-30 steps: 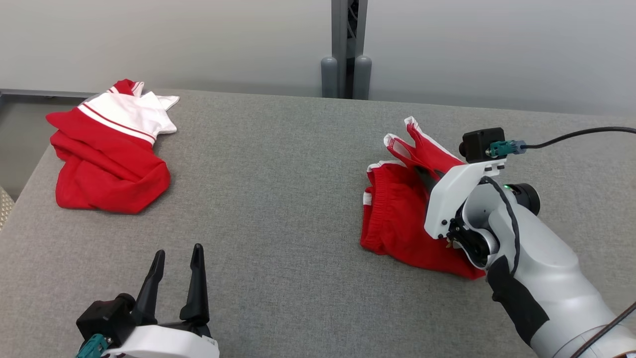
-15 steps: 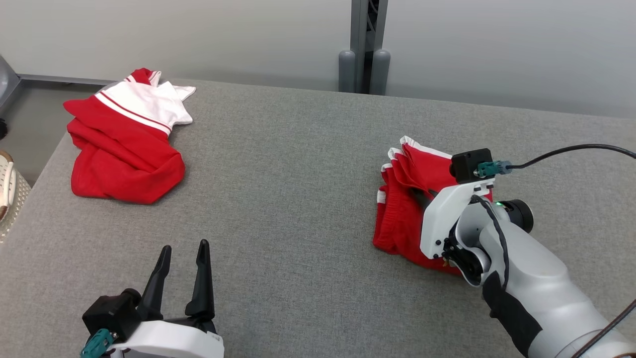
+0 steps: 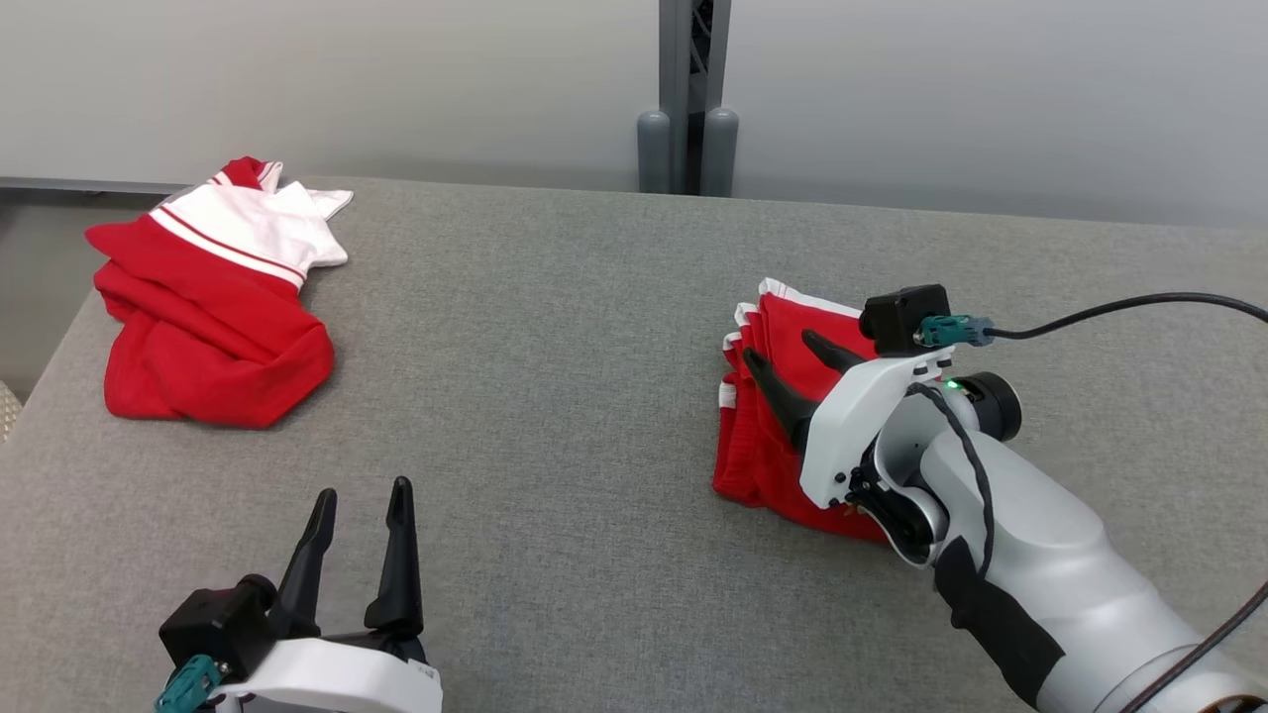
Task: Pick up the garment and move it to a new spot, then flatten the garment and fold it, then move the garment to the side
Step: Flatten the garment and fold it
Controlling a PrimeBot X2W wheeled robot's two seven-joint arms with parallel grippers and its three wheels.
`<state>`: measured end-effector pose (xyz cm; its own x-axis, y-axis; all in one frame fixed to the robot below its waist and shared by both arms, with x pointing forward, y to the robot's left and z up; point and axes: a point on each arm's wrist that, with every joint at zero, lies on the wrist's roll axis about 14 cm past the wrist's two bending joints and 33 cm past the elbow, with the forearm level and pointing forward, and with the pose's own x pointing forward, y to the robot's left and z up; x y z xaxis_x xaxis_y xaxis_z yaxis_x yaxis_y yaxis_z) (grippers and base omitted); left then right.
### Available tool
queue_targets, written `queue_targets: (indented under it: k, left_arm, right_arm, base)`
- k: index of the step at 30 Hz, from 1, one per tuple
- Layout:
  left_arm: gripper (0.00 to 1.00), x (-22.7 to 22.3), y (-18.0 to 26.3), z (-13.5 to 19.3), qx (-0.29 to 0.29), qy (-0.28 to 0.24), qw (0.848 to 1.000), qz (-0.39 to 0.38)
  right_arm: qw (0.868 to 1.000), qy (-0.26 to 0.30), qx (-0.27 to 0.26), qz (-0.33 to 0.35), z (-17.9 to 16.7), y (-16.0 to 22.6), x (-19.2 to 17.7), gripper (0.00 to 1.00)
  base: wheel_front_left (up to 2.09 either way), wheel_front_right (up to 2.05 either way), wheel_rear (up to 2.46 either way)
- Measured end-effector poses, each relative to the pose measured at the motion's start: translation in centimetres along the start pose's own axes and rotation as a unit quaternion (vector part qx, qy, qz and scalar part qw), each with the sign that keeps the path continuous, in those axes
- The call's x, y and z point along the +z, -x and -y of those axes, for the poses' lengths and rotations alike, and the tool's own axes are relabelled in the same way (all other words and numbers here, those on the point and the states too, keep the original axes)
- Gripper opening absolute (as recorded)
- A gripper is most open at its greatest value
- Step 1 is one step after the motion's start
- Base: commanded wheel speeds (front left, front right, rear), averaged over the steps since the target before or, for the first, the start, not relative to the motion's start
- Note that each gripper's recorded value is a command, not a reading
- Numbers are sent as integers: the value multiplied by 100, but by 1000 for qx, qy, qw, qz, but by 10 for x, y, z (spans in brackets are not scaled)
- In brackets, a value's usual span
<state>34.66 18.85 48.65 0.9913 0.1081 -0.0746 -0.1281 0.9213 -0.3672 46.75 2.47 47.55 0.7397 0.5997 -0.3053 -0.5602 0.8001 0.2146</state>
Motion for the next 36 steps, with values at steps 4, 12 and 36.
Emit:
queue_targets:
  k: [4, 12, 36]
  left_arm:
    - [100, -1, -2, 7, -12, -1, 1000, -2]
    - [100, -6, -3, 22, -35, -2, 999, -9]
    - [100, -15, 3, 20, -33, -4, 999, -26]
  right_arm:
    - [999, -1, -15, 38, 10, 6, 19, 100]
    - [992, -15, -89, 84, 58, 25, 33, 100]
    - [989, -57, -134, 13, 77, 42, -50, 0]
  base:
    - [0, 0, 0]
    - [0, 0, 0]
    - [0, 0, 0]
